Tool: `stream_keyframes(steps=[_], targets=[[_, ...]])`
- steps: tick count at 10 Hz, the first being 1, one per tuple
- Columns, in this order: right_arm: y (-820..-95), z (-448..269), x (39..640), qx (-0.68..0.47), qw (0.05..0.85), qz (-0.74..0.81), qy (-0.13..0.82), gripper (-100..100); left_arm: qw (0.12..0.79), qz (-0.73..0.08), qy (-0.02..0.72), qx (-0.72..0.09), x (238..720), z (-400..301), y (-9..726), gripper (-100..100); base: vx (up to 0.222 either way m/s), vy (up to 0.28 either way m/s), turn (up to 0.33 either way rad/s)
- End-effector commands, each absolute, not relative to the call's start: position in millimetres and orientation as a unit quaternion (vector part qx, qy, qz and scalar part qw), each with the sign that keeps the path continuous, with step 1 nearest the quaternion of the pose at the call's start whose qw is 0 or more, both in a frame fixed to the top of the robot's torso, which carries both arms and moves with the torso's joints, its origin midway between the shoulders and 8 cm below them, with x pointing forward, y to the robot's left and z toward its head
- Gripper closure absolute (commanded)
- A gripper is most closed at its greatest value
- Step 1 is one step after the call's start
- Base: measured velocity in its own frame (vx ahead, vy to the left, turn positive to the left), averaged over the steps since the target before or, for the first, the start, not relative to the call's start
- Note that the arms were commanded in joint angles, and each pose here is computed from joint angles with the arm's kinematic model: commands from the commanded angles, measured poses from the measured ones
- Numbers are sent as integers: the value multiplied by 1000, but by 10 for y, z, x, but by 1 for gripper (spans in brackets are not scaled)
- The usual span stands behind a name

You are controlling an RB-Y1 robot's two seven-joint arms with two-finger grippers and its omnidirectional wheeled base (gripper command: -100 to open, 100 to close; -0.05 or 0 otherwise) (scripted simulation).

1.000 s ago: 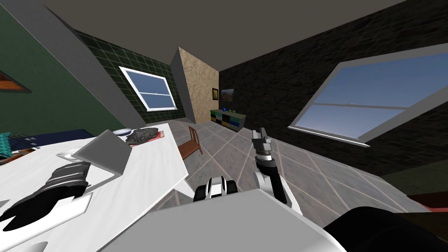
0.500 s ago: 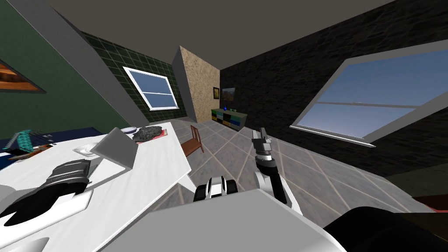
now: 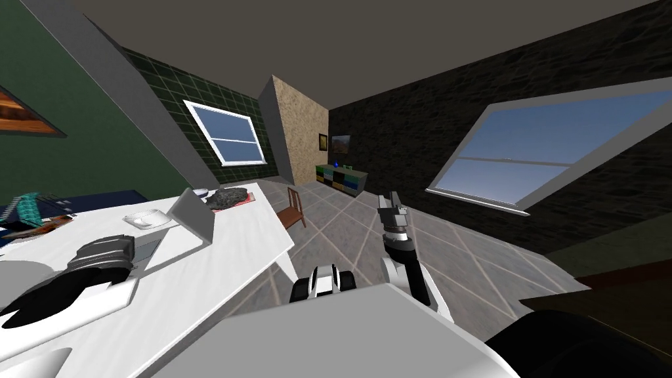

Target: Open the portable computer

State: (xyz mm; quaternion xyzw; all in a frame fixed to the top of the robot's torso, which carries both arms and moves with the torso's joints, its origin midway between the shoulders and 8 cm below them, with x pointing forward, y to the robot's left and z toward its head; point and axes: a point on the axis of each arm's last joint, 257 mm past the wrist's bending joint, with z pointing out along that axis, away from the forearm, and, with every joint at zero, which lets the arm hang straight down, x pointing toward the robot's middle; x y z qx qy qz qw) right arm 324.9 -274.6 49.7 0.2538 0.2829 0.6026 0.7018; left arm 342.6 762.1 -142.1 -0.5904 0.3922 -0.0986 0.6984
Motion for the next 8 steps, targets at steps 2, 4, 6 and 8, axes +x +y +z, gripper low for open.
stream_keyframes(steps=[2,4,6,8], targets=[[-2745,498,3249,254,702,603,283,0,675,-73,404,-614,3265,-1713,7721,-100,48,-204,-143],[-2746,497,3249,254,702,603,283,0,669,-53,406,-620,3132,-1809,7831,-100,95,-179,-124],[-2746,497,3249,254,702,602,283,0,681,-35,401,-612,3029,-1677,7963,-100,105,-63,-49],[-2747,496,3249,254,702,602,283,0,696,-20,392,-601,2939,-1491,8081,-100,75,66,-13]])
